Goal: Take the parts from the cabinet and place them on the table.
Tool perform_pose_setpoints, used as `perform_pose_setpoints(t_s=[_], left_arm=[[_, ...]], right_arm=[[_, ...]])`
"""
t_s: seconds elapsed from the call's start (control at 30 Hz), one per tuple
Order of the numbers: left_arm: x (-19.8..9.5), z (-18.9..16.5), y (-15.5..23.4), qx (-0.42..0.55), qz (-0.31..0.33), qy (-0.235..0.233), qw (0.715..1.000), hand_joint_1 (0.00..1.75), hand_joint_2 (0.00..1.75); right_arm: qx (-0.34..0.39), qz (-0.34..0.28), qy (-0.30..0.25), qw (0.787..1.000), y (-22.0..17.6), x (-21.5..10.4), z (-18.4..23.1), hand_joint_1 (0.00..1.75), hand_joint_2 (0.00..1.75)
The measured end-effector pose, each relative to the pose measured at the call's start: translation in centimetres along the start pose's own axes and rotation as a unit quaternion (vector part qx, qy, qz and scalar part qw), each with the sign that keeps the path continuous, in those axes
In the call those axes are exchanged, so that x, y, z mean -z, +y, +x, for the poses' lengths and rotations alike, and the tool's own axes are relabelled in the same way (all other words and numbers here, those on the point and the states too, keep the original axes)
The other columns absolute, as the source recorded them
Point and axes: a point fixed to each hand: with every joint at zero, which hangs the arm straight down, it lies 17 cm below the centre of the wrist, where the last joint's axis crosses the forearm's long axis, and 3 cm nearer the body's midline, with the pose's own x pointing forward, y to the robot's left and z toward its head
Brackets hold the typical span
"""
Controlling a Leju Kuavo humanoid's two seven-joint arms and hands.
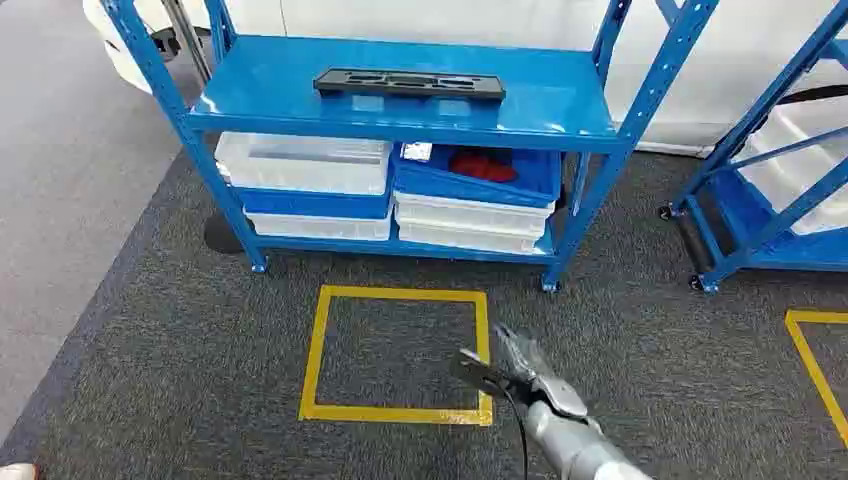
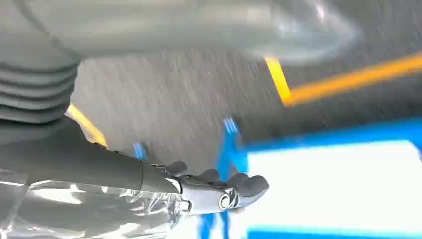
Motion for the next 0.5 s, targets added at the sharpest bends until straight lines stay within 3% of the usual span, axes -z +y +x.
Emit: perform_pose_setpoints(t_s=[0.23, 0.5], left_arm=[[0.0, 1.9, 0.1, 0.012, 0.000, -0.010, 1.000, 0.00, 0.00], [0.0, 2.8, 1.0, 0.029, 0.014, -0.012, 0.999, 0.00, 0.00]], right_arm=[[-0.126, -0.095, -0.093, 0.983, -11.0, 3.9, 6.2, 0.00, 0.00], [-0.256, -0.216, -0.181, 0.925, -24.0, 4.8, 14.1, 0.00, 0.00]])
